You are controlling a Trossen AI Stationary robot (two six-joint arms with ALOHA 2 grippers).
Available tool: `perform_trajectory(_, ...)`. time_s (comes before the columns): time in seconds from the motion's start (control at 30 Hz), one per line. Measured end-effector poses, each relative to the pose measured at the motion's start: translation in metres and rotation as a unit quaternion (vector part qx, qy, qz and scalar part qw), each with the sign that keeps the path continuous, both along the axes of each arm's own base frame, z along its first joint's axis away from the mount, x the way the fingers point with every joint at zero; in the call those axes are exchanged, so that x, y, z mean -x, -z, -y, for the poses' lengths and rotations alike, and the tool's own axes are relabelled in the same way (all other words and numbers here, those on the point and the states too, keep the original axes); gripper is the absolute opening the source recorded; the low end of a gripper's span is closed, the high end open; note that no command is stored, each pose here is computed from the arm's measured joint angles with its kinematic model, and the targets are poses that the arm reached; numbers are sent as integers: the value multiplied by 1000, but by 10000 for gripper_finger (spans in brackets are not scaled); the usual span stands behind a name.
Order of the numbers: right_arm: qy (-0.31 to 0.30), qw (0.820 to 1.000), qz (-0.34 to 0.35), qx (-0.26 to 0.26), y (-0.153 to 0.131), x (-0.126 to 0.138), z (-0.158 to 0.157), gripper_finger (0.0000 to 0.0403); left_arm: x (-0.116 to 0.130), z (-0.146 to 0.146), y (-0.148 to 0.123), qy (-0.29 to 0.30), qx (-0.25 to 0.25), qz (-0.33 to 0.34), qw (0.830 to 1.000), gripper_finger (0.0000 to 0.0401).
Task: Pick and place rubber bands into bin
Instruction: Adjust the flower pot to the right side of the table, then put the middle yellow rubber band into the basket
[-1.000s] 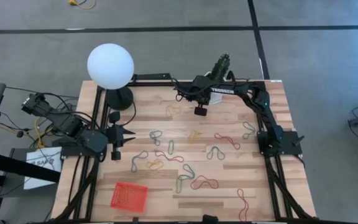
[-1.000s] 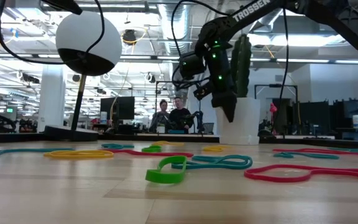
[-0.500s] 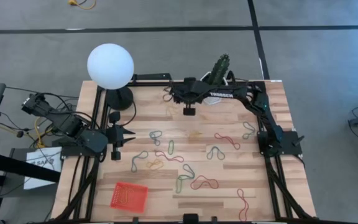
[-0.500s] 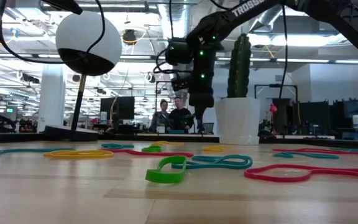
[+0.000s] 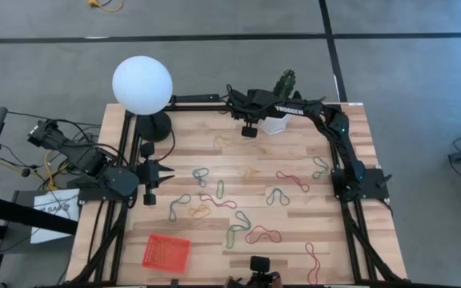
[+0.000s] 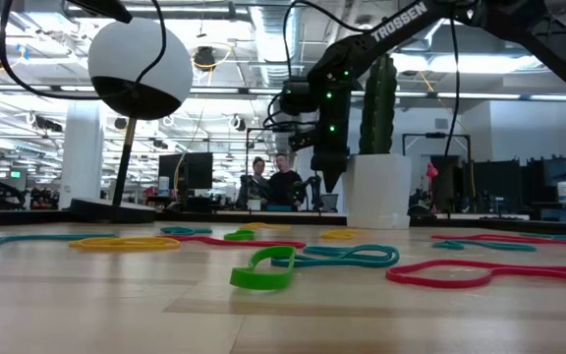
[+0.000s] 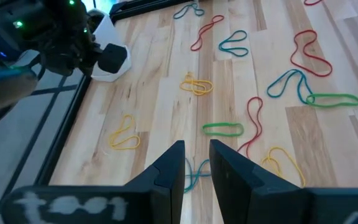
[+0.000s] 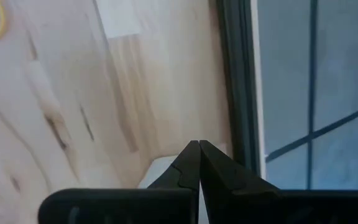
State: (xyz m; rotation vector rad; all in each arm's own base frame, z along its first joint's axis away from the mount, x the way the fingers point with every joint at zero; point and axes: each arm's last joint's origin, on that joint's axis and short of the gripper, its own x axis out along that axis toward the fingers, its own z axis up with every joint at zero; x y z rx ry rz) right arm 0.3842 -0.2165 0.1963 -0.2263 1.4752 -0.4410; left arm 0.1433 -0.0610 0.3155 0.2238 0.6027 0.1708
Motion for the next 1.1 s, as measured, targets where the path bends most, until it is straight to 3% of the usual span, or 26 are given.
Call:
perform_trajectory(0.73,86,993,-71,-46,5,28,5,0,0,0,0,-2,2,1,1000,66)
perform_trajectory(0.93,55,996,-62,-38,0,17,-6,0,0,0,0,-2,1,1,1000,66)
perform_trajectory(1.1,5,1000,-17,-16,-32,-8,-28,0,0,0,0,-7,-1,3,1000,66)
